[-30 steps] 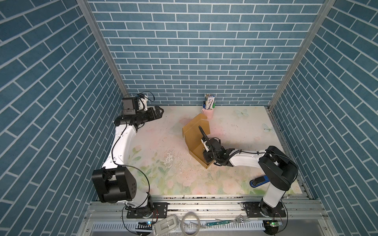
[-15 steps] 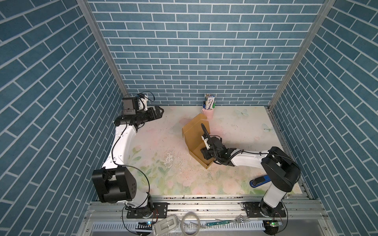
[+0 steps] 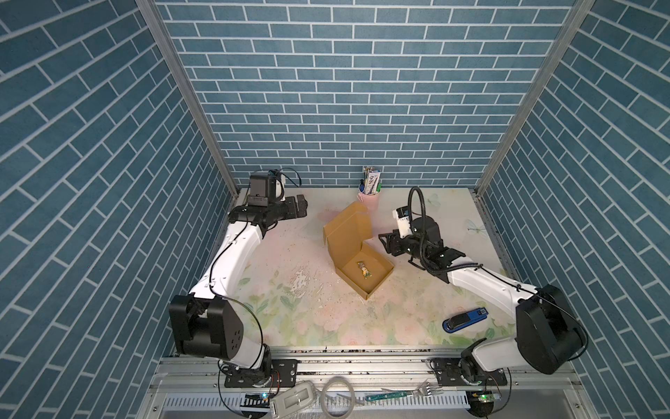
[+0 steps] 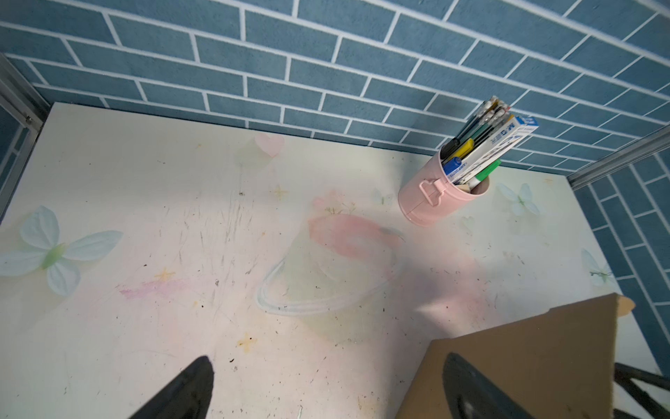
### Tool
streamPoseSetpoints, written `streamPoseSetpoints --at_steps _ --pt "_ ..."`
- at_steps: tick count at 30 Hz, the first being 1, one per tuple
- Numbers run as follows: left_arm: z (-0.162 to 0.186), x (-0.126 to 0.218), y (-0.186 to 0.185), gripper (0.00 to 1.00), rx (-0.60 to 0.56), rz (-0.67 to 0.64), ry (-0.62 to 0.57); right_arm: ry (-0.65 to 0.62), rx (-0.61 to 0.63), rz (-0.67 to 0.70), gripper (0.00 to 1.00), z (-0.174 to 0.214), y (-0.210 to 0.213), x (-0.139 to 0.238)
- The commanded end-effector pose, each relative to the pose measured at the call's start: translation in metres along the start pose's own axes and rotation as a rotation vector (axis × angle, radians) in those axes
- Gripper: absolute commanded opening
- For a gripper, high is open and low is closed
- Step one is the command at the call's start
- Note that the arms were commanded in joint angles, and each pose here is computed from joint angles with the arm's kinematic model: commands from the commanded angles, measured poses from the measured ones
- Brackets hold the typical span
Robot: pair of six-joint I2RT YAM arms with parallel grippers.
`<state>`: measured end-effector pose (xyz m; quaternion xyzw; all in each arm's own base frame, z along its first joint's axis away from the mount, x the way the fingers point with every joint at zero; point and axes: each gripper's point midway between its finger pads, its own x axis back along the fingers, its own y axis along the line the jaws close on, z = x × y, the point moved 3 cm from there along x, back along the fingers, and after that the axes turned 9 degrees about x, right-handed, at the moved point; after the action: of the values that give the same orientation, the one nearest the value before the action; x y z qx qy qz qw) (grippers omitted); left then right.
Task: Fold the paper box
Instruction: 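Open right gripper to release the figurine and lift it out, then pinch the upright lid flap with right gripper while left gripper approaches the box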
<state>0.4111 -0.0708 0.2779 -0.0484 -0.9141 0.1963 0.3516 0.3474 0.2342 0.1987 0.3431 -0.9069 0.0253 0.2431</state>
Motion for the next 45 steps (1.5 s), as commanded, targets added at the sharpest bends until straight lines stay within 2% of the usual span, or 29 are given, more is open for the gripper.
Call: streamPoseSetpoints --at_steps 1,7,10,13,22,34,38,45 --pt "0.01 0.004 0.018 0.99 0.055 -0.095 -0.007 -0.024 0.061 -0.192 0.64 -0.018 0.006 -0.003" --pt "0.055 0.02 0.02 0.98 0.12 -0.071 0.118 0.056 0.2 -0.342 0.62 -0.032 0.008 -0.016" --pt "0.08 0.031 0.018 0.97 0.149 -0.055 0.195 0.09 0.251 -0.364 0.62 -0.033 0.007 -0.022" --pt "0.093 0.042 0.017 0.98 0.18 -0.039 0.219 0.116 0.29 -0.365 0.62 -0.036 0.004 -0.03" --pt "0.114 0.042 0.009 0.97 0.239 0.028 0.289 0.117 0.335 -0.404 0.6 -0.049 0.003 -0.05" --pt "0.123 0.041 0.01 0.96 0.252 0.042 0.302 0.145 0.397 -0.437 0.55 -0.057 0.019 -0.066" --pt "0.125 0.04 0.01 0.96 0.255 0.049 0.305 0.154 0.422 -0.426 0.47 -0.059 0.025 -0.072" --pt "0.127 0.039 0.009 0.96 0.261 0.055 0.305 0.175 0.456 -0.392 0.22 -0.059 0.029 -0.078"
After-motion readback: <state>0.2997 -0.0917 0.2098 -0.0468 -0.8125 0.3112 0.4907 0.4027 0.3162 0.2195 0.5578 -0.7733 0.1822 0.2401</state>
